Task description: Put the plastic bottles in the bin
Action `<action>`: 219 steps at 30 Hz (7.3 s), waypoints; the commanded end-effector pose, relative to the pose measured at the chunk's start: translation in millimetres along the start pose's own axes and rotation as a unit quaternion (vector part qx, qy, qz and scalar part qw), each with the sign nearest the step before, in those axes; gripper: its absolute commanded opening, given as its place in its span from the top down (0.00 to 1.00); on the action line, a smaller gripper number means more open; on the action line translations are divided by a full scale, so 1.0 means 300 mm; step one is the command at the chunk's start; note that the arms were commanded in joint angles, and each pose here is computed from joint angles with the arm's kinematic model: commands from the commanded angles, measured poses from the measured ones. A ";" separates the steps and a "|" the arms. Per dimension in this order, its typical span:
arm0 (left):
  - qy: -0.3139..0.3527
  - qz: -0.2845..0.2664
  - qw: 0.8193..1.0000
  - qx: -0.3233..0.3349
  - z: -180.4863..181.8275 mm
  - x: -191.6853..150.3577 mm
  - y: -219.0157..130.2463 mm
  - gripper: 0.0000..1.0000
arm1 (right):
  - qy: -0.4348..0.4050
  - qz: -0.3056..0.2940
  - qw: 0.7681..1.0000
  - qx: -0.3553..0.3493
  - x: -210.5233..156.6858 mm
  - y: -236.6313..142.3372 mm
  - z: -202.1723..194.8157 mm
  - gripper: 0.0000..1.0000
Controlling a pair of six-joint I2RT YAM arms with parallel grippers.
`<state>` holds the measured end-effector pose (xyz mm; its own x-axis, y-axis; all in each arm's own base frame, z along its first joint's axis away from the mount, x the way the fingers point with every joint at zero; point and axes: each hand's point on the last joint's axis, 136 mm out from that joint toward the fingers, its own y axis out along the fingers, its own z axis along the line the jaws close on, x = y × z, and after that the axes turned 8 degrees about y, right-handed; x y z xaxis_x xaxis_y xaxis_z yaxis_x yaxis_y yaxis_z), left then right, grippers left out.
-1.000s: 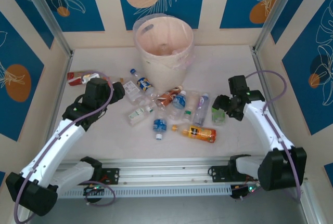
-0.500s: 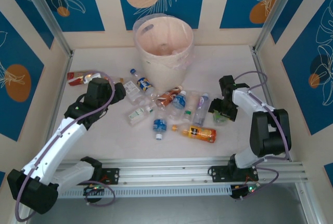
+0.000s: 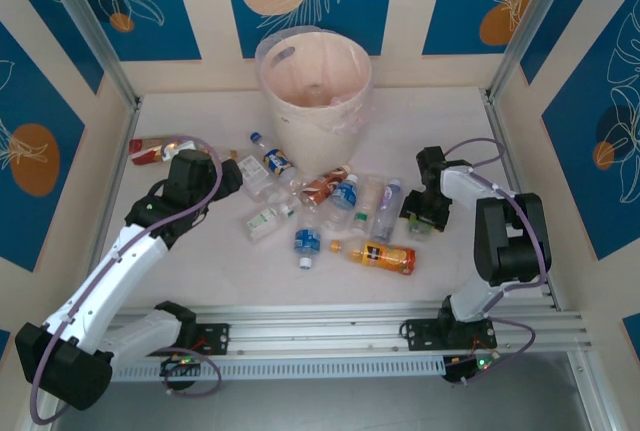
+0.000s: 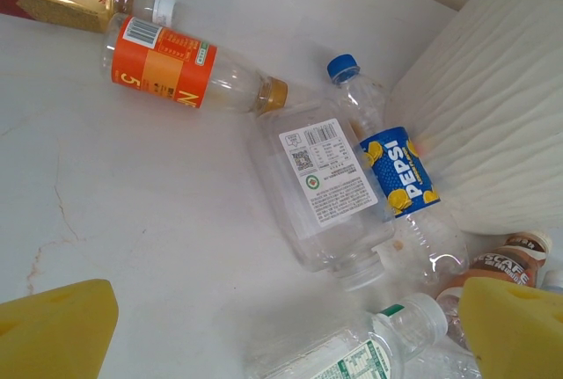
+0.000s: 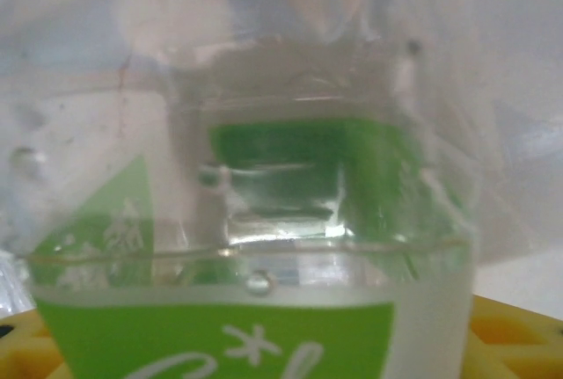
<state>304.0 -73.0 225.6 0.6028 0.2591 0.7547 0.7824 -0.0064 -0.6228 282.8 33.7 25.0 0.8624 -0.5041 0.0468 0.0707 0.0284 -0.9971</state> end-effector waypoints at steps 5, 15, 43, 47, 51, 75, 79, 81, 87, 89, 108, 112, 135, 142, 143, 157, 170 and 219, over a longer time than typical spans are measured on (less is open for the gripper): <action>-0.009 -0.006 1.000 -0.006 -0.005 0.017 -0.001 0.01 | -0.018 -0.030 0.999 -0.009 0.019 -0.063 0.028 0.44; -0.007 -0.007 1.000 -0.003 0.001 0.015 -0.004 0.01 | -0.065 -0.135 0.989 0.017 0.049 -0.382 0.151 0.48; 0.002 0.005 1.000 -0.030 -0.035 0.002 0.006 0.01 | -0.237 -0.314 0.857 0.332 0.227 -1.146 0.972 0.49; 0.006 0.008 1.000 -0.029 -0.036 0.002 0.008 0.00 | -0.247 -0.323 0.843 0.352 0.250 -1.168 1.045 0.49; 0.008 0.007 1.000 -0.028 -0.035 0.008 0.002 0.01 | -0.252 -0.324 0.837 0.363 0.272 -1.150 1.099 0.49; 0.008 0.005 1.000 -0.027 -0.032 0.018 -0.017 0.00 | -0.289 -0.298 0.847 0.333 0.370 -0.859 1.232 0.44; 0.009 0.005 1.000 -0.024 -0.030 0.022 -0.018 0.00 | -0.296 -0.298 0.848 0.324 0.382 -0.824 1.239 0.42; 0.009 0.004 1.000 -0.023 -0.029 0.023 -0.018 0.00 | -0.298 -0.298 0.849 0.320 0.387 -0.809 1.242 0.41; 0.009 0.005 1.000 -0.021 -0.027 0.021 -0.014 0.00 | -0.302 -0.295 0.854 0.305 0.399 -0.760 1.243 0.40; 0.009 0.006 1.000 -0.020 -0.027 0.021 -0.013 0.00 | -0.302 -0.293 0.856 0.301 0.402 -0.742 1.244 0.39; 0.005 0.008 1.000 -0.013 -0.016 0.014 -0.016 0.00 | -0.307 -0.291 0.861 0.284 0.417 -0.678 1.251 0.35; 0.005 0.007 1.000 -0.013 -0.015 0.017 -0.021 0.00 | -0.308 -0.297 0.854 0.295 0.407 -0.734 1.251 0.35; 0.012 0.010 1.000 -0.021 -0.021 0.018 -0.039 0.01 | -0.284 -0.406 0.803 0.330 0.235 -1.315 1.037 0.21; 0.019 0.023 0.999 -0.028 -0.033 0.002 -0.025 0.01 | -0.244 -0.383 0.846 0.280 0.174 -1.249 0.839 0.14; 0.018 0.026 0.999 -0.026 -0.032 -0.002 -0.021 0.00 | -0.237 -0.382 0.850 0.275 0.166 -1.234 0.810 0.13; 0.176 0.159 0.963 -0.128 -0.178 -0.157 0.052 0.00 | -0.134 -0.335 0.916 0.172 -0.017 -0.914 0.310 0.01; 0.400 0.289 0.867 -0.065 -0.230 -0.398 0.153 0.05 | -0.066 -0.347 0.922 0.159 -0.061 -0.864 0.123 0.01; 0.458 0.371 0.808 -0.025 -0.190 -0.581 0.327 0.30 | -0.050 -0.366 0.918 0.147 -0.048 -0.875 0.065 0.01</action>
<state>284.8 -167.8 30.2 0.7613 -0.6483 -0.0035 0.1291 0.1569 -0.9791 262.4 56.6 286.4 0.5932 -0.3873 0.7057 0.7592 -0.0225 -0.6505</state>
